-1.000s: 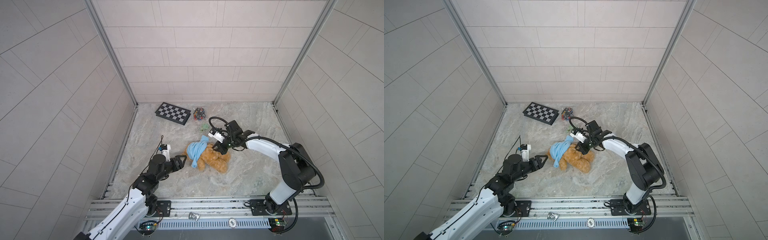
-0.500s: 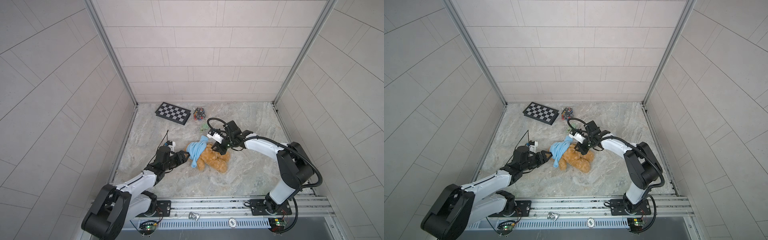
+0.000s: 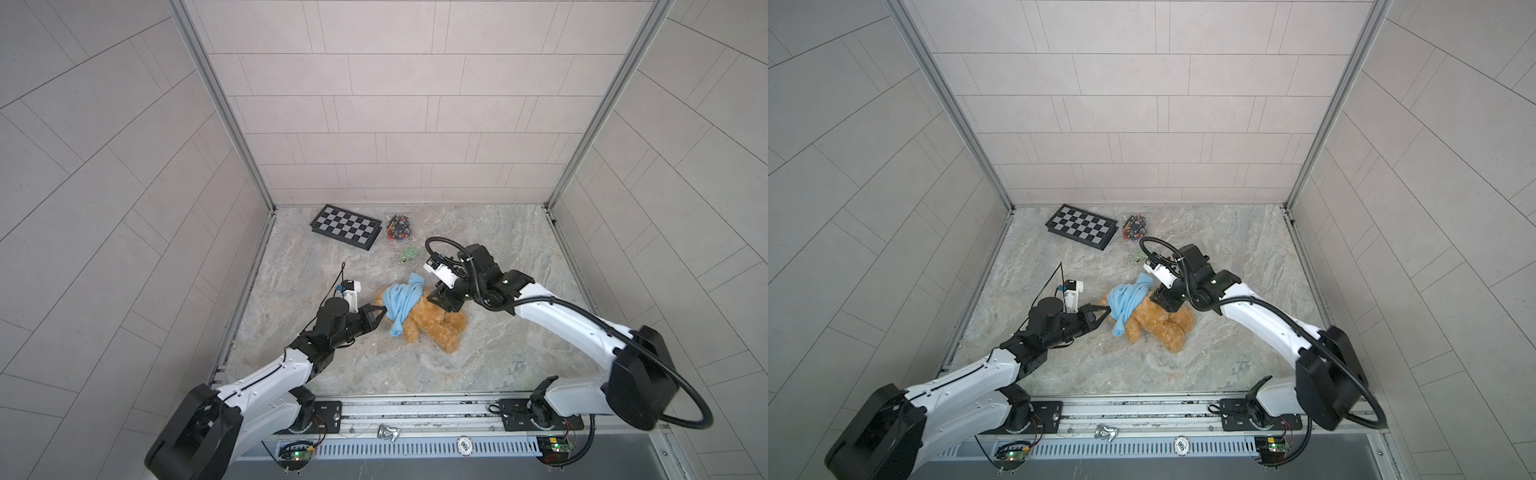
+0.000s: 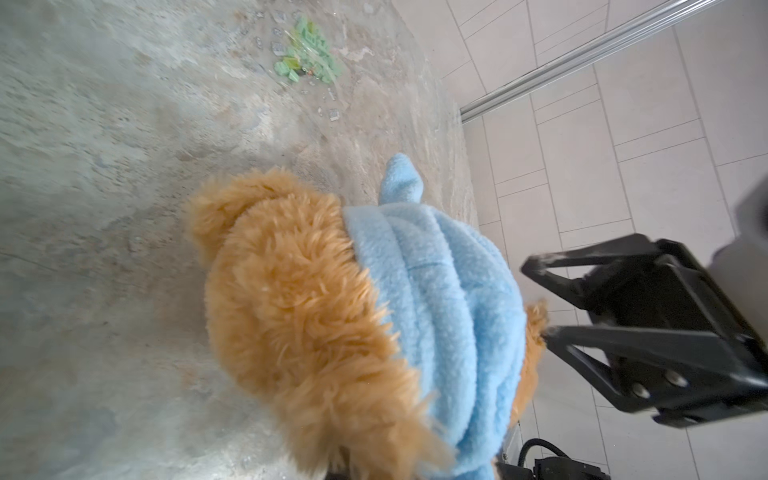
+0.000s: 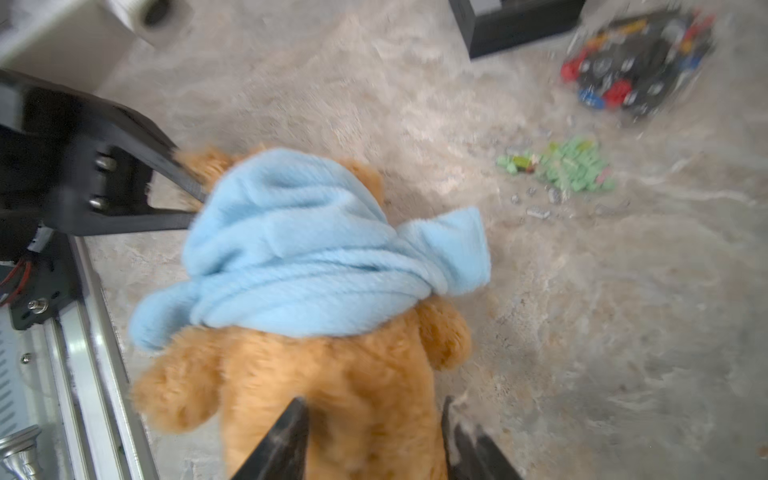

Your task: Dress the teddy bear

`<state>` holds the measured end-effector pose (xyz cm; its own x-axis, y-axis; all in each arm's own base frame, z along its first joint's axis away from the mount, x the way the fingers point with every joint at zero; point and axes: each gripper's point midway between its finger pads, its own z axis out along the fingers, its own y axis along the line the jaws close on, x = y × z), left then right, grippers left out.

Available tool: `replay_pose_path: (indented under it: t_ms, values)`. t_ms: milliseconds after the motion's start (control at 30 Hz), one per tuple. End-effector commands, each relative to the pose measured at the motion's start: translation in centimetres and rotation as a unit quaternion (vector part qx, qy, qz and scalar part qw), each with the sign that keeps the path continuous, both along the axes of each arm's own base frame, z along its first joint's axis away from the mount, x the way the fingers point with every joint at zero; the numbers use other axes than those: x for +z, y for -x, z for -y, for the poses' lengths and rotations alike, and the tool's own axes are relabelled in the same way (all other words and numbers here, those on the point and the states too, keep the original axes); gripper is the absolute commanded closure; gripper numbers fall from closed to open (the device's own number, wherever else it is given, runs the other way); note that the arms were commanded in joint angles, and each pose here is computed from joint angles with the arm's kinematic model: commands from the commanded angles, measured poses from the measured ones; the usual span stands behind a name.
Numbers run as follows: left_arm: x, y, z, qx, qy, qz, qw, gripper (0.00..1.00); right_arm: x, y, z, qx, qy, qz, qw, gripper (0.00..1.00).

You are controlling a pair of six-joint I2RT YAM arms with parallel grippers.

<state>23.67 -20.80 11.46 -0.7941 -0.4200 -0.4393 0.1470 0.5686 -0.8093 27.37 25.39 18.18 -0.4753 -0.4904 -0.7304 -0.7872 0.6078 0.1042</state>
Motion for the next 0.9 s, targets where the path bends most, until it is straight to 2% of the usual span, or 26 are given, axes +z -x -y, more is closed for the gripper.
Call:
replay_pose_path:
  t_ms: [0, 133, 300, 667, 867]
  values:
    - [0.9, 0.4, -0.2, 0.029, 0.013, 0.017, 0.999, 1.0, 0.6, 1.8, 0.4, -0.072, 0.001, -0.017, 0.997, 0.49]
    - [0.9, 1.6, 0.2, 0.031, 0.007, 0.023, 0.999, 1.0, 1.4, 4.6, -1.8, -0.088, -0.049, -0.032, 0.994, 0.57]
    - [0.1, 2.6, 0.9, 0.02, 0.0, 0.023, 1.0, 1.0, 0.2, 5.2, -2.8, -0.111, -0.092, -0.061, 0.988, 0.62]
    - [-0.2, 3.9, 2.2, 0.004, 0.002, 0.026, 1.0, 1.0, -1.5, 5.0, -4.2, -0.124, -0.133, -0.097, 0.978, 0.6]
    - [0.2, 4.3, 2.5, 0.002, 0.004, 0.031, 1.0, 1.0, -2.6, 5.1, -4.7, -0.126, -0.137, -0.116, 0.976, 0.63]
